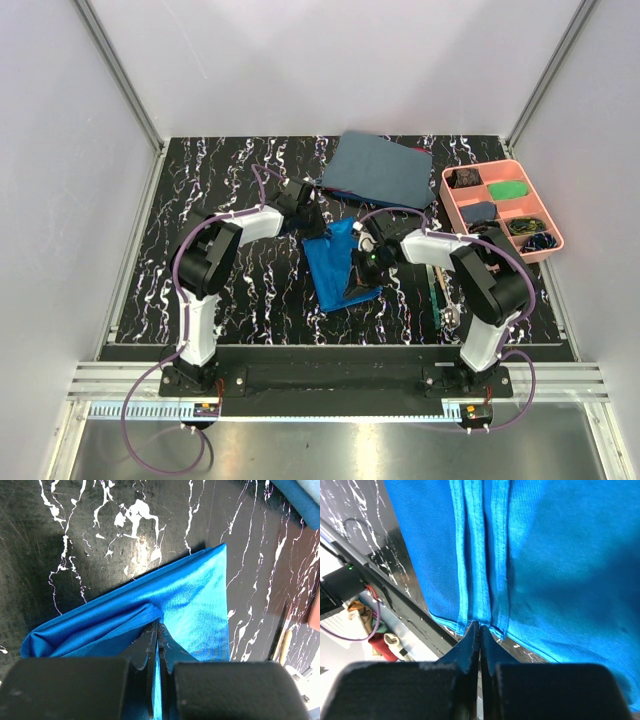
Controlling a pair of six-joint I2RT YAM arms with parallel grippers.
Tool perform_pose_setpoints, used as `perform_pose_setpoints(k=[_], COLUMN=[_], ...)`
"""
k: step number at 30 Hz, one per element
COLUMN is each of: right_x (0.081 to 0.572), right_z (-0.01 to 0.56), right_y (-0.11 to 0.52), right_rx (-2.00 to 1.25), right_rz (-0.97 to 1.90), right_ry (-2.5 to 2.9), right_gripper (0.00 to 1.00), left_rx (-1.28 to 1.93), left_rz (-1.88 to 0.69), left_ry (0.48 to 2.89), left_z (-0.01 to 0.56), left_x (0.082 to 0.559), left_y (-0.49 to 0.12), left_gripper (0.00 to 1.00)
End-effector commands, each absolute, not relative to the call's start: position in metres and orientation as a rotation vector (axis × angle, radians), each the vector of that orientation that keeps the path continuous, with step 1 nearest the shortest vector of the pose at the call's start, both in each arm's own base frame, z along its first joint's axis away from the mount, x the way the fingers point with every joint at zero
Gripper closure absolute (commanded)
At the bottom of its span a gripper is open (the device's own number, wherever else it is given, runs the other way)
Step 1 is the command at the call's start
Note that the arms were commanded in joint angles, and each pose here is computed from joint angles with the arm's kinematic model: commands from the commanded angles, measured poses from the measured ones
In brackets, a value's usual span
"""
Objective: Fold the napkin into a case and place the utensils inside
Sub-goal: Fold the lower triangle-folded napkin at the center of the board.
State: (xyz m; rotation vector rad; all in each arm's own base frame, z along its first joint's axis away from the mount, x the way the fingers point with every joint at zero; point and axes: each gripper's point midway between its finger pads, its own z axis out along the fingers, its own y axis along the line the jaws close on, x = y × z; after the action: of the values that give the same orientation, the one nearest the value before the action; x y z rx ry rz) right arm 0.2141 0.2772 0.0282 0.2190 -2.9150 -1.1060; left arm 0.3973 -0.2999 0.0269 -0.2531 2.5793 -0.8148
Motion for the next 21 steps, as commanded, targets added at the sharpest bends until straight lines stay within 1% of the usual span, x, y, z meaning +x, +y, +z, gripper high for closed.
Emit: perform_pose_setpoints(k=[1, 2, 3, 4, 6, 12, 21], right_x=[0.218, 0.214, 0.213, 0.216, 0.212, 0.209, 0.201], right_z=[0.037, 0.041, 0.043, 0.047, 0.049, 0.046, 0.031], right_y=[0.275, 0.278, 0.279, 0.284, 0.289, 0.294, 0.302], right_rx=[0.266, 0.267, 0.259, 0.254, 0.250, 0.226, 0.213], right_rz=[-1.134, -1.175, -1.197, -1.244, -1.302, -1.343, -1.341], right_ry=[-2.941, -2.907, -2.898, -2.895, -2.855, -2.802, -2.761], right_gripper=[1.00, 0.90, 0.83, 0.81, 0.79, 0.80, 0.73], left_rx=[-0.214, -0.213, -0.214, -0.213, -0.216, -0.215, -0.214], left_rz=[-0.859, -0.861, -0.862, -0.862, -0.859, -0.862, -0.869], left_ry=[2.520, 2.523, 2.521, 2.518, 2.517, 2.523, 2.521], left_z=[0.048, 0.048, 0.048, 0.048, 0.049, 0.047, 0.048], left_x=[0.410, 0.409, 0.409, 0.409, 0.409, 0.408, 0.409], left_y=[-0.307, -0.307, -0.307, -0.307, -0.306, -0.306, -0.308], left_gripper=[0.96, 0.96, 0.96, 0.96, 0.96, 0.96, 0.96])
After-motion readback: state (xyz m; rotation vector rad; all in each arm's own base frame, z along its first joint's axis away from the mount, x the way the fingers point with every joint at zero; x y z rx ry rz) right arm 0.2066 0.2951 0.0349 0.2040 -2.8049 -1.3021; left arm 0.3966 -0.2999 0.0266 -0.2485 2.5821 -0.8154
